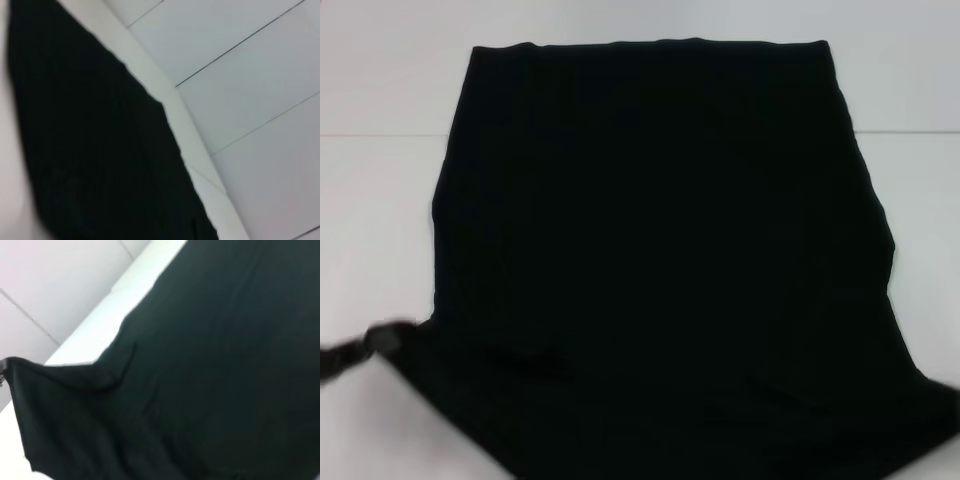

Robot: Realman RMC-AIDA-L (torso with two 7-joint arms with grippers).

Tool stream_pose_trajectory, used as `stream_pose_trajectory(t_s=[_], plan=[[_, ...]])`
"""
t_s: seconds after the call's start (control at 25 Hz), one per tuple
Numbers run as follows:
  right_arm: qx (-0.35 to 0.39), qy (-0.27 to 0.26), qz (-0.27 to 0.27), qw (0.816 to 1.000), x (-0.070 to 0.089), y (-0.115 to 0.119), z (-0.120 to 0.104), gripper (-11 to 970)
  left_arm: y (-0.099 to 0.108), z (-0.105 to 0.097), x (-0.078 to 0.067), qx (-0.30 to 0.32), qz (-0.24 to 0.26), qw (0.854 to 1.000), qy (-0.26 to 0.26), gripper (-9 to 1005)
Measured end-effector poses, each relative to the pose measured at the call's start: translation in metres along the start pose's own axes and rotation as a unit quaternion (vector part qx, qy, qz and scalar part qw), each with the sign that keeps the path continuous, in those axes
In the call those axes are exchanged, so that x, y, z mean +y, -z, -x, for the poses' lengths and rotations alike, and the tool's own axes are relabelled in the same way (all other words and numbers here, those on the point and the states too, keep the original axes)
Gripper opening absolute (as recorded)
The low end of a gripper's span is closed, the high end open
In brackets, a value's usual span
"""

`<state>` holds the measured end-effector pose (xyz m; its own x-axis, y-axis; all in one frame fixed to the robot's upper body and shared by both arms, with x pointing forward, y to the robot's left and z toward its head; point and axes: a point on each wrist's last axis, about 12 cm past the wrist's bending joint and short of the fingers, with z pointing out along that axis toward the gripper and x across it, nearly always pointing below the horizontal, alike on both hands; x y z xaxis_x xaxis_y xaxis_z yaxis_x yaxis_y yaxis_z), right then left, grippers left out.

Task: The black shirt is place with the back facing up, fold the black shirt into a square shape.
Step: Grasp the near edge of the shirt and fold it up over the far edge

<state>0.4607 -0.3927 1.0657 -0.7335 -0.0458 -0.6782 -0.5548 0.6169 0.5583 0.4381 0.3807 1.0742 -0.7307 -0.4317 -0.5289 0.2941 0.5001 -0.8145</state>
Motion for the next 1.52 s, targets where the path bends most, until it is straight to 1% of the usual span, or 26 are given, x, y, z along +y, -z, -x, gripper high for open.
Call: stream_pose_trajectory(t_s=[0.12,0.24,0.28,0.32,0.48,0.64,0.76,0.88,1.0,1.16,1.32,1.52], plan=[[-0.028,0.019,-0.009,0.999,-0.004,-0.008,0.025,56,-0.03,0.024,0.003,-0.01,-0.012,1.0,-0.008,23],[-0.064,0.041,-0.025,0.997,-0.01,-0.017,0.055,55,-0.062,0.055,0.005,-0.026,-0.009,0.999,-0.021,24],[-0.086,0.046,-0.045,0.994,-0.015,-0.023,0.074,55,-0.071,0.065,0.005,-0.032,-0.002,0.999,-0.028,24],[-0.086,0.046,-0.045,0.994,-0.015,-0.023,0.074,55,-0.082,0.075,0.005,-0.038,0.007,0.999,-0.035,24],[-0.115,0.044,-0.1,0.987,-0.029,-0.04,0.112,55,-0.115,0.113,0.001,-0.065,0.044,0.994,-0.074,24],[-0.126,0.046,-0.147,0.98,-0.039,-0.065,0.143,55,-0.139,0.136,-0.001,-0.103,0.086,0.985,-0.109,24],[-0.131,0.054,-0.184,0.973,-0.041,-0.083,0.163,55,-0.158,0.146,-0.001,-0.122,0.12,0.975,-0.139,24],[-0.13,0.067,-0.213,0.966,-0.041,-0.102,0.18,55,-0.173,0.154,-0.004,-0.129,0.146,0.967,-0.164,24],[-0.125,0.084,-0.243,0.958,-0.038,-0.118,0.197,55,-0.184,0.16,-0.007,-0.141,0.165,0.959,-0.18,24],[-0.123,0.108,-0.273,0.948,-0.032,-0.135,0.217,55,-0.193,0.165,-0.011,-0.159,0.175,0.952,-0.196,24],[-0.123,0.116,-0.289,0.942,-0.028,-0.145,0.225,55,-0.2,0.166,-0.012,-0.162,0.185,0.946,-0.21,24],[-0.12,0.105,-0.298,0.941,-0.027,-0.157,0.22,56,-0.21,0.156,-0.012,-0.169,0.199,0.936,-0.237,24]])
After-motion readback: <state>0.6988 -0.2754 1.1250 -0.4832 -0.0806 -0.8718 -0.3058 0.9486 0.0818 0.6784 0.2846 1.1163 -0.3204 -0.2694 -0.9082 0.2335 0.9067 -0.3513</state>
